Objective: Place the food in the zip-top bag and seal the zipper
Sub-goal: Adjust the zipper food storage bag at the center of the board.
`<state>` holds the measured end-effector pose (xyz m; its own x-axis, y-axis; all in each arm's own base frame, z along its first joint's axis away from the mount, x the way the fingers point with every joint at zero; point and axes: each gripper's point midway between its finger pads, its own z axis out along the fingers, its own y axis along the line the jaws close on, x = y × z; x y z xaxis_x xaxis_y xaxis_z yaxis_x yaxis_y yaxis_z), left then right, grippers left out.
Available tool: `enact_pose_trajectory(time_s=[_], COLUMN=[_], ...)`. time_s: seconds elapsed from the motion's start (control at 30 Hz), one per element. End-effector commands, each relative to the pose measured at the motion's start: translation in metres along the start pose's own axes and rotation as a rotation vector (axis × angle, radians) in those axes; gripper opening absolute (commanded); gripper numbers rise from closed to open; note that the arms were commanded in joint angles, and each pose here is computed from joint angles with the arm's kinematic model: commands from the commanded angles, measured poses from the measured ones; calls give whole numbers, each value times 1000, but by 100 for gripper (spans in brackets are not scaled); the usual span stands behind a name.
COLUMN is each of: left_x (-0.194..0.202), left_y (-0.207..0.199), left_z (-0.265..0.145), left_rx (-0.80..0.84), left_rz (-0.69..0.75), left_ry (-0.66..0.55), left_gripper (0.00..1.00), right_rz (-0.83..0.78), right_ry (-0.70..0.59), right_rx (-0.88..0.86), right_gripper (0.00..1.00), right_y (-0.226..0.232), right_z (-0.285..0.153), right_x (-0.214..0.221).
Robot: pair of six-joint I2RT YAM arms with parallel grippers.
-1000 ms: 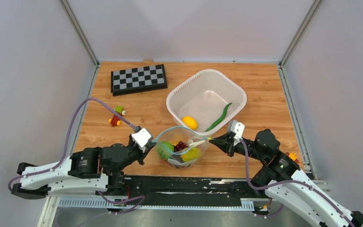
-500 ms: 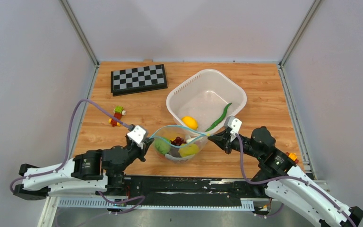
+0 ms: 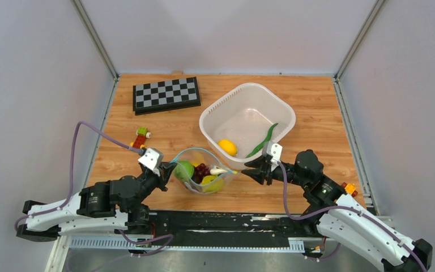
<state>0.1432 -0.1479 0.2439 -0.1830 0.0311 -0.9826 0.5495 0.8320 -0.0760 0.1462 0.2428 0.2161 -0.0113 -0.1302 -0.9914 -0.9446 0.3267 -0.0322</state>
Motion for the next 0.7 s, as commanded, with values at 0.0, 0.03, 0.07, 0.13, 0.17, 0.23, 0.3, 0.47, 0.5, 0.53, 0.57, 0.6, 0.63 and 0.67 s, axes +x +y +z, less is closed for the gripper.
enact_pose_trajectory(time_s=[0.0,0.03,0.07,0.13,0.17,0.23,0.3,0.47,0.5,0.53,0.57,0.6,0.63,0.67], left_x=[-3,-3,-3,-6,-7,-8,-7,-10,-10,-11,-12,-12,-13,-13], left_y=[-4,-4,-4,-2,-2,-1,0,3,3,3,2,1,1,-1], left_z=[2,2,2,1,1,0,-1,-2,-2,-2,-2,-1,-1,-1], left_rx=[6,4,3,0,-1,-2,-6,-22,-25,-24,-21,-19,-17,-14], left_rz=[-8,0,5,3,-1,-9,-16,-22,-21,-21,-22,-23,-23,-21], left_ry=[-2,4,5,-1,-5,-5,-1,-7,-9,-9,-9,-8,-8,-5], left_gripper=[0,0,0,0,0,0,0,0,0,0,0,0,0,0], right_rz=[-51,-53,-52,-50,-53,-65,-82,-168,-187,-199,-213,-223,-236,-237], right_ry=[-94,-104,-111,-110,-104,-85,-66,-79,-92,-112,-146,-177,-204,-217], right_rx=[-75,-89,-103,-123,-141,-192,-221,-206,-196,-198,-217,-240,-248,-236], right_gripper=[37,40,43,46,47,50,51,54,55,57,59,61,62,62], right_y=[8,10,12,13,16,23,27,29,29,31,35,40,43,42], right_z=[8,9,11,15,16,17,15,6,3,1,-1,-2,-2,-1], right_x=[-19,-20,-20,-16,-14,-8,0,11,10,8,4,2,-2,-4])
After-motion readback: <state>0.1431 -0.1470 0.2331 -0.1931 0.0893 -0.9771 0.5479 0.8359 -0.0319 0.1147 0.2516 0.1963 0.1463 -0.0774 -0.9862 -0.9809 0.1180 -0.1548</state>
